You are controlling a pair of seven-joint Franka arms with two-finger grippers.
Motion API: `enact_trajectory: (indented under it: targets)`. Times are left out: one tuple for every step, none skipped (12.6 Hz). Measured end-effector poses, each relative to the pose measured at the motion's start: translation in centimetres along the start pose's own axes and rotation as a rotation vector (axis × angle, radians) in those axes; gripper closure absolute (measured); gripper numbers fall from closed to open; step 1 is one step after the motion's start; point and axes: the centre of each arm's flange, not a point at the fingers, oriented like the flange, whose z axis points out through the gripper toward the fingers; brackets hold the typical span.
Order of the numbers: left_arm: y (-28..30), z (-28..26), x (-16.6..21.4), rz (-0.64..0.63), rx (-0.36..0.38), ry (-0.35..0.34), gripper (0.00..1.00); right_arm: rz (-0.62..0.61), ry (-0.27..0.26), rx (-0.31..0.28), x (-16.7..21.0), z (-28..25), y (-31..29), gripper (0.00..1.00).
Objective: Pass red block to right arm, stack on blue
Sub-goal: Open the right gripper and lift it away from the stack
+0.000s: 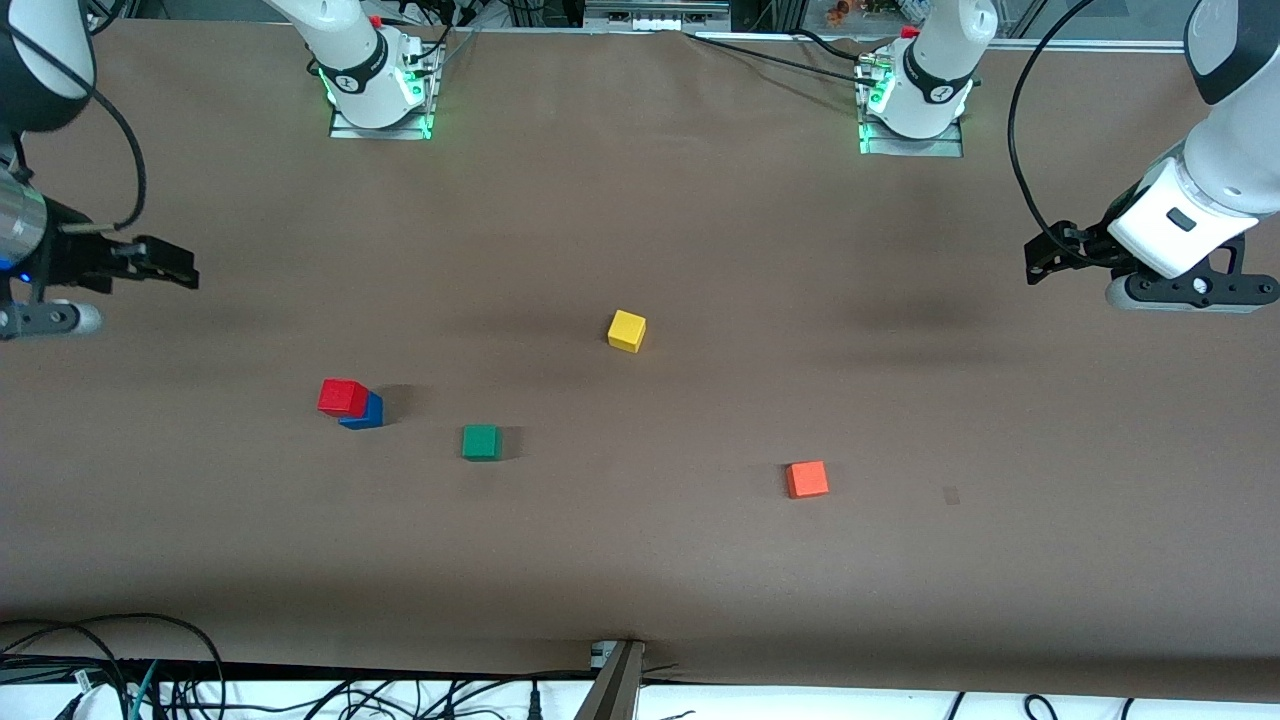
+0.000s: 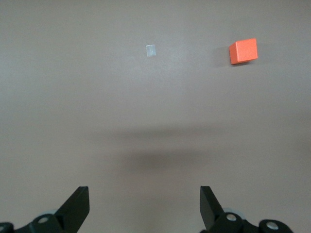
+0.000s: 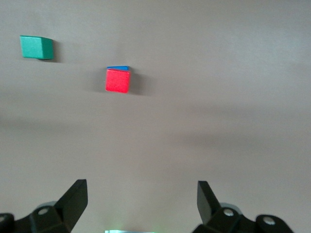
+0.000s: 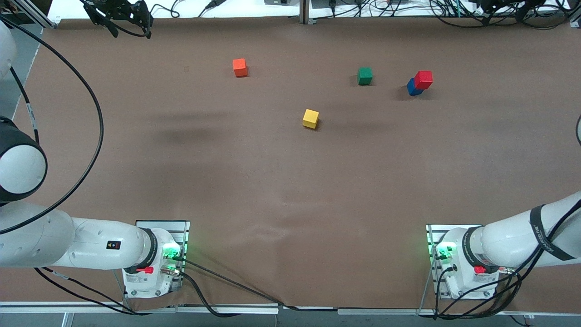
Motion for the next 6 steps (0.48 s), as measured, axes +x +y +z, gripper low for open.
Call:
enact_trajectory:
  targets:
    - [0.0,0.0,0.0,0.0,0.0,0.0,0.0,0.002,0.012,-0.005,-0.9,-0.8,0.2,0.0]
    - [0.0,0.0,0.0,0.0,0.0,0.0,0.0,0.001,0.031,-0.007,-1.7,-1.8,0.1,0.0]
    - [0.0,0.0,0.0,0.0,0.0,0.0,0.0,-0.002,0.048,-0.007,-2.4,-2.8,0.0,0.0]
    - [0.0,0.0,0.0,0.0,0.0,0.0,0.0,-0.003,0.061,-0.007,-3.2,-3.7,0.0,0.0]
    - [0.0,0.0,0.0,0.0,0.0,0.0,0.0,-0.002,0.062,-0.006,-3.9,-4.4,0.0,0.0]
    - [0.0,0.0,0.0,0.0,0.0,0.0,0.0,-0.001,0.062,-0.004,-4.7,-5.1,0.0,0.0]
